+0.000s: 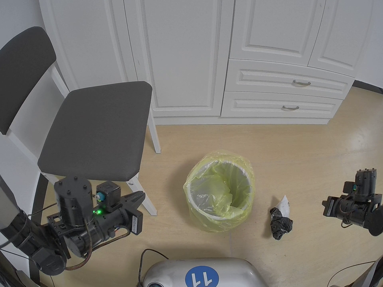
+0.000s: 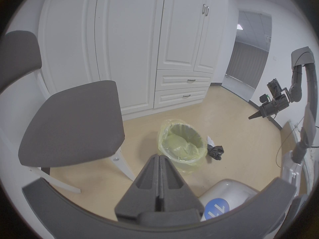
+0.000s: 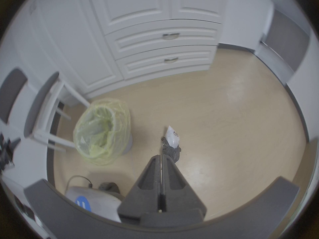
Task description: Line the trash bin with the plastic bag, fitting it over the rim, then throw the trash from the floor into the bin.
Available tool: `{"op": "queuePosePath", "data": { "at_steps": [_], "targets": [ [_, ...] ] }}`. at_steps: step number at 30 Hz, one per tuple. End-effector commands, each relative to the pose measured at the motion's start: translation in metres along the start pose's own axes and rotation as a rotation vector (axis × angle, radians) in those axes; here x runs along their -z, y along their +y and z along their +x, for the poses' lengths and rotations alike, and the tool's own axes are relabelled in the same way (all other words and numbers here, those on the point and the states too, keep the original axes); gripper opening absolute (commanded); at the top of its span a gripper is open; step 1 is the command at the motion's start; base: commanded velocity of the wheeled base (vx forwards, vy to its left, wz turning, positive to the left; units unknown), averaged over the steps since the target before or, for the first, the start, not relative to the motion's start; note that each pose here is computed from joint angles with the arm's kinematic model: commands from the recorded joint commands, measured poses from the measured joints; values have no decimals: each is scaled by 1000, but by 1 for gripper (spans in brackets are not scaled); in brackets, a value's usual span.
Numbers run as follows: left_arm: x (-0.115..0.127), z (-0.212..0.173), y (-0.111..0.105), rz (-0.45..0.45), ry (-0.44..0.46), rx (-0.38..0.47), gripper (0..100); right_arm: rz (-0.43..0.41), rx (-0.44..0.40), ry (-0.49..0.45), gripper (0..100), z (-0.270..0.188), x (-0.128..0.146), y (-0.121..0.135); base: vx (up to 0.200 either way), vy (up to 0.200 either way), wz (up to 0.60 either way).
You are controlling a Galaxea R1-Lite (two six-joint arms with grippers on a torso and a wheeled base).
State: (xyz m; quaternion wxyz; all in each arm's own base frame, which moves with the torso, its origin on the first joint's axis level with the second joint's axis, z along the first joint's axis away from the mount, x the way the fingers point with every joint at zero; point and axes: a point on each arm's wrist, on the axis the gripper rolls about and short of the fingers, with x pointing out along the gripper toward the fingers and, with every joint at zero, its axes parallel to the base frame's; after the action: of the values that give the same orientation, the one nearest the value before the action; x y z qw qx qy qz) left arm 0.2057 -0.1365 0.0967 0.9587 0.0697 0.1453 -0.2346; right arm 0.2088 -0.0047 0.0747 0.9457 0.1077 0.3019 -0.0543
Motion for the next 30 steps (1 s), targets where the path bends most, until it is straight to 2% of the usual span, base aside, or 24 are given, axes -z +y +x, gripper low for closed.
{"op": "queuePosePath", "data": {
  "at_steps": [1, 7, 10, 11, 13, 24, 30],
  "targets": [
    [16, -24, 8, -31, 5, 27, 0, 106, 49, -82, 0, -33, 10, -10, -200, 0, 0],
    [13, -30, 10, -87, -84, 116, 0, 112, 106, -98, 0, -36, 11, -15, -167, 0, 0],
    [9, -31, 12, -86, -135, 110, 0, 110, 120, -103, 0, -33, 8, -14, 0, 0, 0],
    [5, -31, 16, -92, -181, 88, 0, 102, 116, -102, 0, -30, 6, -12, 0, 0, 0],
    [2, -33, 21, -96, -212, 69, 0, 94, 110, -102, 0, -25, 2, -10, 0, 0, 0],
    [4, -29, 22, -94, -201, 41, 0, -15, 90, -76, 0, 16, -17, -2, 0, 0, 0],
    [3, -24, 25, -96, -202, -44, 0, -37, 99, -9, 0, 54, -17, -4, 0, 0, 0]
  ]
}}
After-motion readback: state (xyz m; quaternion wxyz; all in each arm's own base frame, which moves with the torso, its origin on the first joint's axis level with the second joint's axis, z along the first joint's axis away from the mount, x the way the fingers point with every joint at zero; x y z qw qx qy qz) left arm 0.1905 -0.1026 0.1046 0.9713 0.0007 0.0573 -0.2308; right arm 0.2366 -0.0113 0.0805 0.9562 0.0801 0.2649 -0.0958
